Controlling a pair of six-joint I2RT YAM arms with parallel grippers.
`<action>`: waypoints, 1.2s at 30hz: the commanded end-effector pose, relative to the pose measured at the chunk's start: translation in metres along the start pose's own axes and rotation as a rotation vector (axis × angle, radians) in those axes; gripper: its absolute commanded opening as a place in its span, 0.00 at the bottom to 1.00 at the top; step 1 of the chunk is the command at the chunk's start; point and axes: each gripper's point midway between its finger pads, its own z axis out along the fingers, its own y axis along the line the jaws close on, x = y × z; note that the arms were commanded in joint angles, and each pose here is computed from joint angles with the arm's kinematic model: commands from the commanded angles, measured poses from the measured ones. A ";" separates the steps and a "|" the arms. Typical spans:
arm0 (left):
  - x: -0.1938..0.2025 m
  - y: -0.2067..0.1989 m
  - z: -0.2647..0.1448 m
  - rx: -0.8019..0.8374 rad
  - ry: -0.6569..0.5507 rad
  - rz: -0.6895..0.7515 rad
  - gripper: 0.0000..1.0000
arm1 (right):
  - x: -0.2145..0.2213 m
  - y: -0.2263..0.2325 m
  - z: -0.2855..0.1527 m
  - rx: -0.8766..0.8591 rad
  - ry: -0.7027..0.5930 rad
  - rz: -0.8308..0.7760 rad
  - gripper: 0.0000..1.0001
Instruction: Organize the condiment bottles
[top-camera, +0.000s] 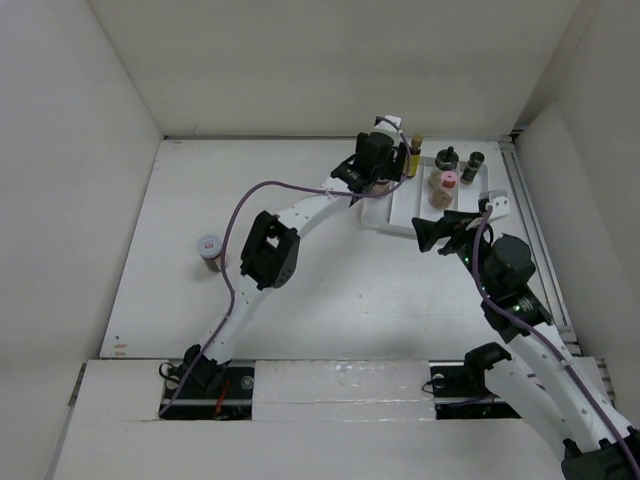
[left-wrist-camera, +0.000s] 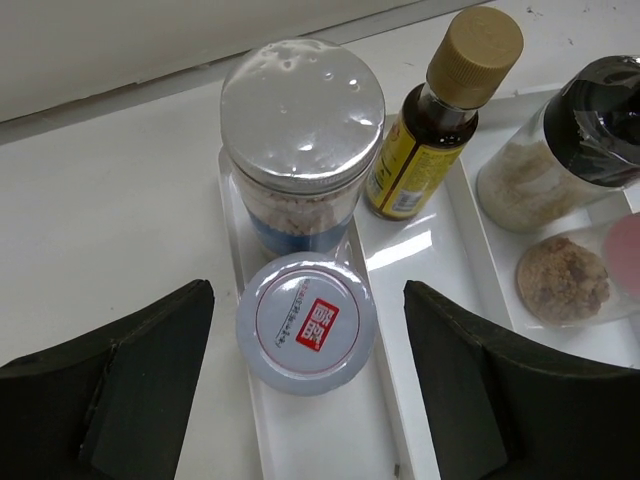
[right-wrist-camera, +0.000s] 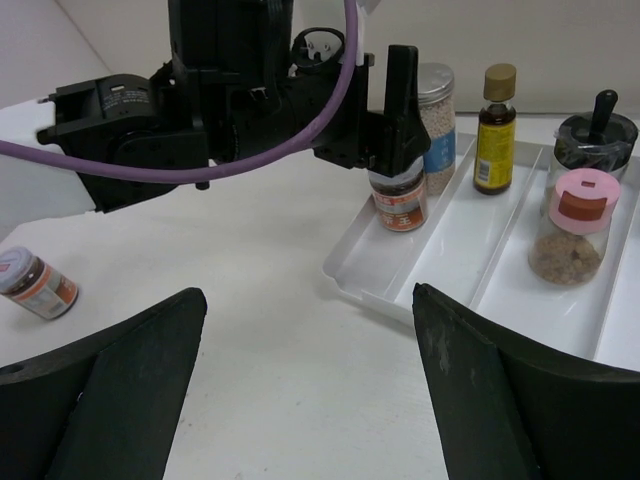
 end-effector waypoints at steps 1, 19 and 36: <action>-0.117 -0.011 -0.068 0.051 -0.212 -0.061 0.73 | -0.009 0.004 -0.001 -0.021 -0.037 0.007 0.90; -0.013 0.246 -0.348 -0.763 -0.075 -0.498 0.86 | -0.001 0.022 0.006 -0.053 -0.002 -0.006 0.91; 0.120 0.320 -0.357 -0.921 0.210 -0.614 0.96 | 0.017 0.042 0.016 -0.148 0.074 -0.006 0.91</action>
